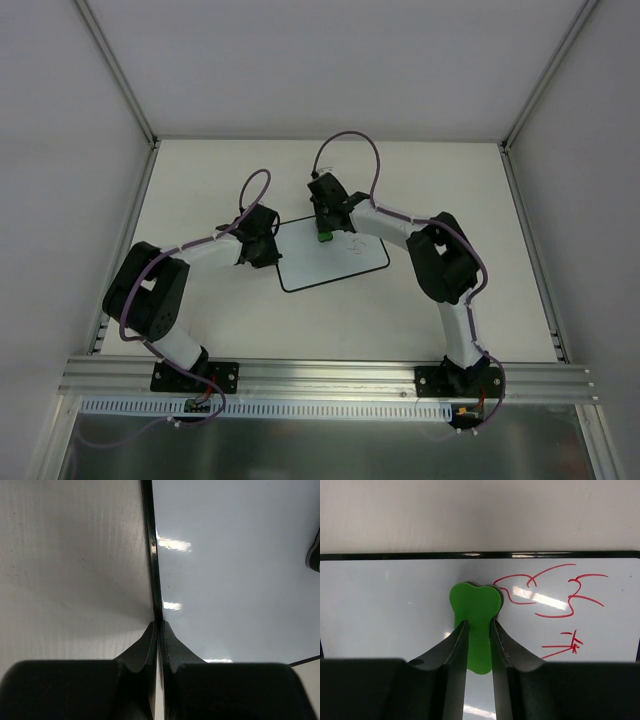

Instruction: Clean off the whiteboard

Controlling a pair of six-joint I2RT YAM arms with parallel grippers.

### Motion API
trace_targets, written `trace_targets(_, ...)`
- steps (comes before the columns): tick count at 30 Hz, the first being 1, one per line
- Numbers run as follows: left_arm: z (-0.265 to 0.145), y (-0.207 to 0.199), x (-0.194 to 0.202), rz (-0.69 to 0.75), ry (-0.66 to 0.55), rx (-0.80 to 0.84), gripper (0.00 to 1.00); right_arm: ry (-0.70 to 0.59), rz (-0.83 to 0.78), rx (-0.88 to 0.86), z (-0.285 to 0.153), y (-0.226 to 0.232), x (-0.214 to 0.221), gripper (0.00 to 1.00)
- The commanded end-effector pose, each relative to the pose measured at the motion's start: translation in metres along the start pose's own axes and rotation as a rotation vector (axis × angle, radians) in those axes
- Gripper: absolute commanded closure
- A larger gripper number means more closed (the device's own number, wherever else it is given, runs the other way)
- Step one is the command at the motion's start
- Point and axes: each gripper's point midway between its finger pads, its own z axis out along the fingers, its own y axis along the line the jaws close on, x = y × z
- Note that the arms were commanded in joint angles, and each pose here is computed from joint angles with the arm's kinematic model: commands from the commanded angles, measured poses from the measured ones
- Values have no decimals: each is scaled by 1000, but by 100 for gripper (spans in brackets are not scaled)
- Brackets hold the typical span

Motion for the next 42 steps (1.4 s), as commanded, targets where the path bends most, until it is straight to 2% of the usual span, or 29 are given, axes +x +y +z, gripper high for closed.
trace_targets(1,2,57,80,40,261,-187,100,49,-14,53,8,-23,3,100)
trace_targets(5,2,59,82,39,263,-192,100,98,37,156,13,-71,8,100)
trace_targets(12,0,60,85,35,268,-187,100,141,122,250,10,-128,21,100)
trace_targets(17,-2,58,83,37,261,-180,100,164,92,188,17,-106,22,100)
trace_targets(22,-1,56,82,30,261,-174,100,183,-4,91,16,-44,27,100)
trace_targets(26,-2,54,80,27,259,-167,100,198,-8,51,12,-22,36,100)
trace_targets(29,-1,54,81,29,261,-169,100,198,-2,116,8,-44,42,100)
trace_targets(36,-1,54,80,28,258,-171,100,237,162,259,-1,-147,56,100)
trace_targets(39,-1,54,81,30,261,-169,100,229,172,293,-3,-171,50,100)
trace_targets(42,-2,55,82,28,261,-171,100,222,150,276,2,-170,41,100)
